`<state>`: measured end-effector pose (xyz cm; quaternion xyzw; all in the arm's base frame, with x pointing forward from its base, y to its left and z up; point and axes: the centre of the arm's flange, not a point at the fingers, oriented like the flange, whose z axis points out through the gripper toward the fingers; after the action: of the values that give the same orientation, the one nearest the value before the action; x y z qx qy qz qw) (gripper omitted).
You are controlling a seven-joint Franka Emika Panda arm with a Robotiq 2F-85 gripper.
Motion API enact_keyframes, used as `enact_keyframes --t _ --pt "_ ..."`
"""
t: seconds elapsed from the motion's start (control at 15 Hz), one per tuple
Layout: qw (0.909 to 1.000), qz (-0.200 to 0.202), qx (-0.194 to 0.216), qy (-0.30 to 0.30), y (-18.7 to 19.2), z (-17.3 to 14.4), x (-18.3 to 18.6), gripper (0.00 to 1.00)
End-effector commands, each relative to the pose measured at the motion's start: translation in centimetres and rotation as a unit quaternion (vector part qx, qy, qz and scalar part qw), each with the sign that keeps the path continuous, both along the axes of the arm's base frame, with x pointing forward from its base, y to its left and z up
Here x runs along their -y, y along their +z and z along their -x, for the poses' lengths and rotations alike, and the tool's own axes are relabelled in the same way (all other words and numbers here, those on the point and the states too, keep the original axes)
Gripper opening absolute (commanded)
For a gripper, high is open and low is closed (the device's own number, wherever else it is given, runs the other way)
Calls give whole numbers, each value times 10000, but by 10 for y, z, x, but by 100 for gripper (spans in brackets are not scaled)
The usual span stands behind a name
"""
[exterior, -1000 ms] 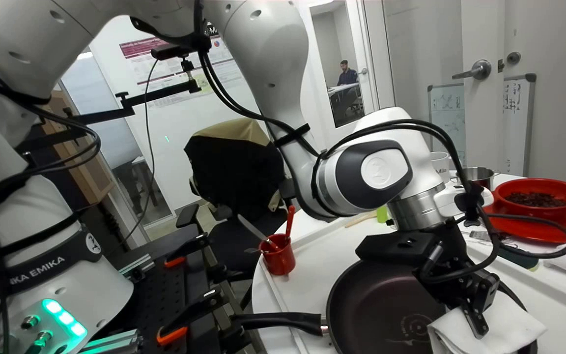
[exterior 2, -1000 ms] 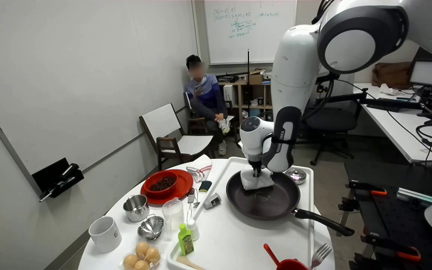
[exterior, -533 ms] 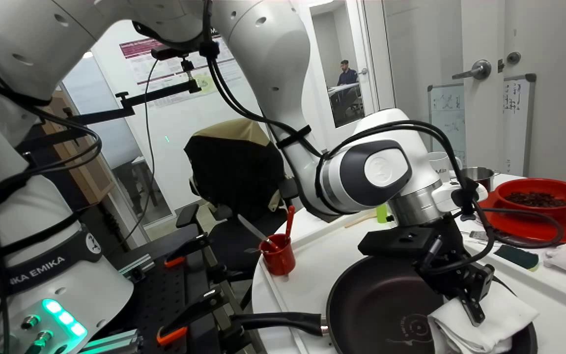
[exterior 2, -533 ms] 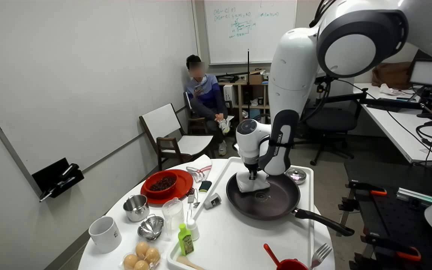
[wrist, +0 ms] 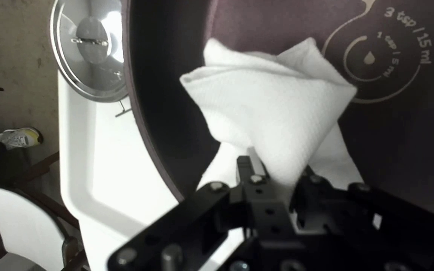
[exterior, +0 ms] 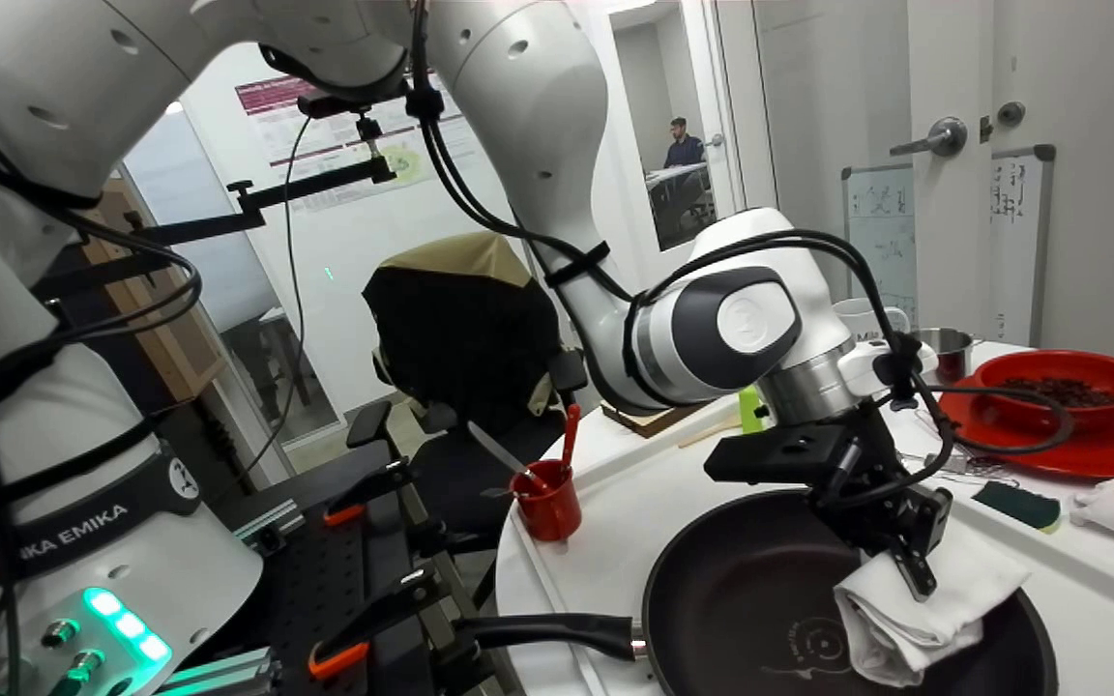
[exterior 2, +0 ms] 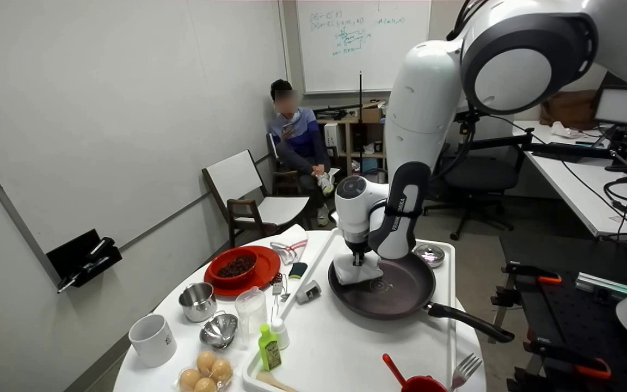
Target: Use the white towel to wipe the pan
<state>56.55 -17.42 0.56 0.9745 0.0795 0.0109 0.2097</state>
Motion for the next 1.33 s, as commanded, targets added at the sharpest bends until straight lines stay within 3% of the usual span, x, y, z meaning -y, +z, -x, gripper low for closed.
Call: enact_keyframes --t 0.0,1.27 --pt "10000 6 62 34 -4 -10 -16 7" --pt "9925 -434 -411 1064 -12 18 -88 7"
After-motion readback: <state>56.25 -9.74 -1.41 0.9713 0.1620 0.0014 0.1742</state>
